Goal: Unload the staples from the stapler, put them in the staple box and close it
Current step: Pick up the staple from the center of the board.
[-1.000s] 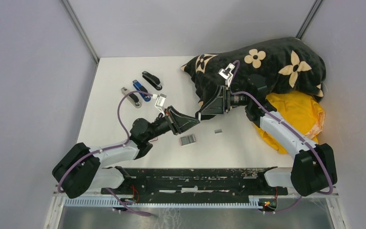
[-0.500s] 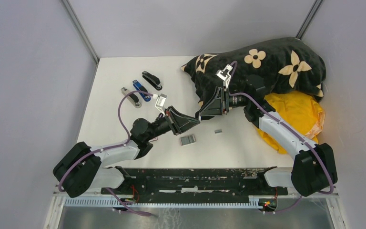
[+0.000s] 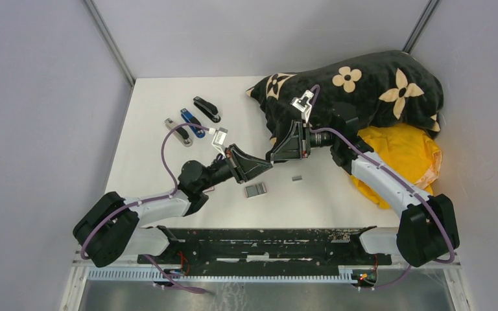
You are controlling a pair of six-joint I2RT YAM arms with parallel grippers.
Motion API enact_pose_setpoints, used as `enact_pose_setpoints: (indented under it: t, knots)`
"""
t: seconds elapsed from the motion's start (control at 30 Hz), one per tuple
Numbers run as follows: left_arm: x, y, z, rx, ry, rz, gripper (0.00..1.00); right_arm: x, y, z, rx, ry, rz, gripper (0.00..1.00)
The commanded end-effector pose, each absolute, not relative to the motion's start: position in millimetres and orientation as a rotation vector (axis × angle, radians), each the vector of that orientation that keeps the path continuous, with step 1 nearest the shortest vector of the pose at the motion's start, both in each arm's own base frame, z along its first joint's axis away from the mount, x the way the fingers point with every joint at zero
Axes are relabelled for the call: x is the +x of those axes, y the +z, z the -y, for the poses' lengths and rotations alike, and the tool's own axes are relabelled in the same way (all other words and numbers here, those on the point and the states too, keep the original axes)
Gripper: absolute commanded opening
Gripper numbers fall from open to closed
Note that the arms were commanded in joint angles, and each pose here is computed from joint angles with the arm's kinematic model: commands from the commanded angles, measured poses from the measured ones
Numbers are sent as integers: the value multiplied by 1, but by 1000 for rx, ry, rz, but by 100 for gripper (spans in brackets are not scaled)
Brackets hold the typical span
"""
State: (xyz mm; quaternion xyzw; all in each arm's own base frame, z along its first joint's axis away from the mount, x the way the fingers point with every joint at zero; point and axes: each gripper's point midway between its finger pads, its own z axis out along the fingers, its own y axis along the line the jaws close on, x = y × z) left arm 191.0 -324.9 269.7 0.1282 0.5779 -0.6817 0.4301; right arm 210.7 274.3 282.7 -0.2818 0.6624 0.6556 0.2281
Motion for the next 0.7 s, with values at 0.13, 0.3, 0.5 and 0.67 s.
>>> enact_pose_setpoints:
  t: [0.13, 0.3, 0.5, 0.67]
  knots:
    - [191, 281, 325, 312, -1737, -1402, 18, 204, 296, -274, -885, 1770, -1743, 21]
    - [191, 280, 324, 309, -1736, -1404, 28, 206, 292, -273, -892, 1736, -1763, 19]
    - [190, 273, 311, 313, -1651, -1431, 46, 212, 283, -271, -875, 1673, -1816, 18]
    - [208, 239, 279, 265, -1319, -1591, 51, 223, 263, -270, -835, 1566, -1907, 18]
